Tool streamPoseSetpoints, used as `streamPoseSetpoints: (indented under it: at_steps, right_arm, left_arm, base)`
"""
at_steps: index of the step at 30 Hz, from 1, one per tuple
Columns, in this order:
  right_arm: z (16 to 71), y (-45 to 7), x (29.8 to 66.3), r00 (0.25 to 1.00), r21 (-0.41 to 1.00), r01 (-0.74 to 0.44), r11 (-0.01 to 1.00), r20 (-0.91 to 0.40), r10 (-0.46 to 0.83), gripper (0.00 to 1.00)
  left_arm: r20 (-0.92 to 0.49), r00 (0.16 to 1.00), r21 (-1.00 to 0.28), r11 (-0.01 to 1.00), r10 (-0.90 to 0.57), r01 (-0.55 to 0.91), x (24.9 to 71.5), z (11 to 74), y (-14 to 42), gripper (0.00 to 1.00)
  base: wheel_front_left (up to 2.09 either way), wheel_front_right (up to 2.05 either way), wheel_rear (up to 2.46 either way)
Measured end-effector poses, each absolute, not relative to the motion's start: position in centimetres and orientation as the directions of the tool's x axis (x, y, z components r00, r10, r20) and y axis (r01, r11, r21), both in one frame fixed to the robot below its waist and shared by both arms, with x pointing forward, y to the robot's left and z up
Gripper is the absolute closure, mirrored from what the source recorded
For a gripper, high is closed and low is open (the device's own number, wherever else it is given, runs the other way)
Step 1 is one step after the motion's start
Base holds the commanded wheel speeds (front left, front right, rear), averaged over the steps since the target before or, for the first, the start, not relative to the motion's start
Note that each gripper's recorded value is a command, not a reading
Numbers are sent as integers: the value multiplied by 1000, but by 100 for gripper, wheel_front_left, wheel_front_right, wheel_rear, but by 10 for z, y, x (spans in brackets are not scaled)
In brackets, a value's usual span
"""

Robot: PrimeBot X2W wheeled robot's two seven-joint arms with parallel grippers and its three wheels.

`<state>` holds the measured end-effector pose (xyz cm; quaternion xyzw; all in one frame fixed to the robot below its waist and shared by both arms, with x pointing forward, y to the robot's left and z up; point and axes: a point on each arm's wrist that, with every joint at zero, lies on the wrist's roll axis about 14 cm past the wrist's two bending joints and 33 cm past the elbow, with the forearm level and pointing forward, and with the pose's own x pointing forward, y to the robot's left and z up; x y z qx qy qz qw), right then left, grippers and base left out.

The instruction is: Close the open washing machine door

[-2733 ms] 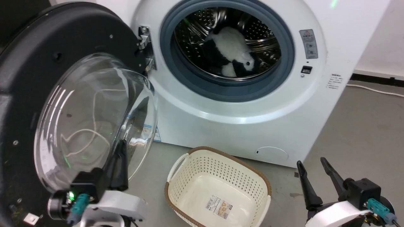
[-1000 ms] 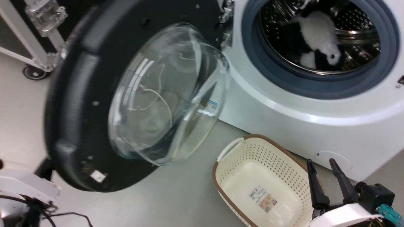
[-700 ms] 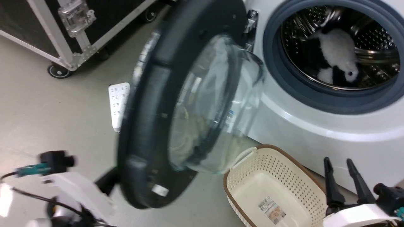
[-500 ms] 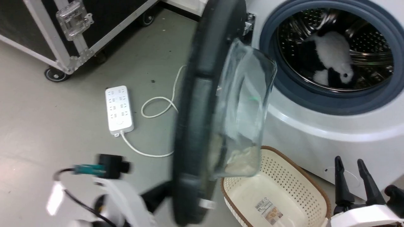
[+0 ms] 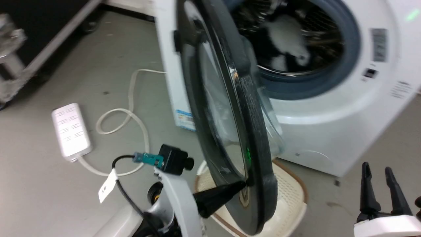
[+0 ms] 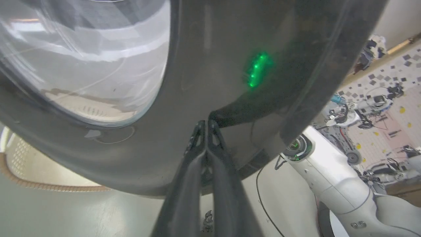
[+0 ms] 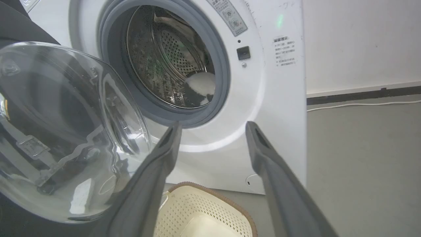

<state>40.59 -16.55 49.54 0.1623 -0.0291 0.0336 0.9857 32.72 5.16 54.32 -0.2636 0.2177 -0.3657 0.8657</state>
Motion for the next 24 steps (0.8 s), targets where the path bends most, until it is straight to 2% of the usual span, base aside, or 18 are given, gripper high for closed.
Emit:
streamPoseSetpoints:
  at_steps: [7, 15, 20, 24]
  right_arm:
    - [493, -216, 382, 994, 317, 65, 946, 58, -88, 0]
    - [489, -252, 358, 979, 317, 176, 932, 38, -198, 0]
    - [491, -248, 359, 981, 322, 164, 933, 46, -188, 0]
    - [496, -238, 363, 985, 327, 128, 936, 64, -157, 0]
  left_arm:
    - [-146, 532, -593, 504, -834, 628, 355, 547, -1, 100]
    - [-100, 486, -557, 454, -868, 695, 385, 550, -42, 100]
    - [-52, 549, -514, 494, -834, 702, 398, 560, -29, 100]
    - [46, 683, -466, 589, -729, 660, 420, 582, 18, 100]
  base:
    - [0, 0, 0]
    - [0, 0, 0]
    - [0, 0, 0]
    - [0, 0, 0]
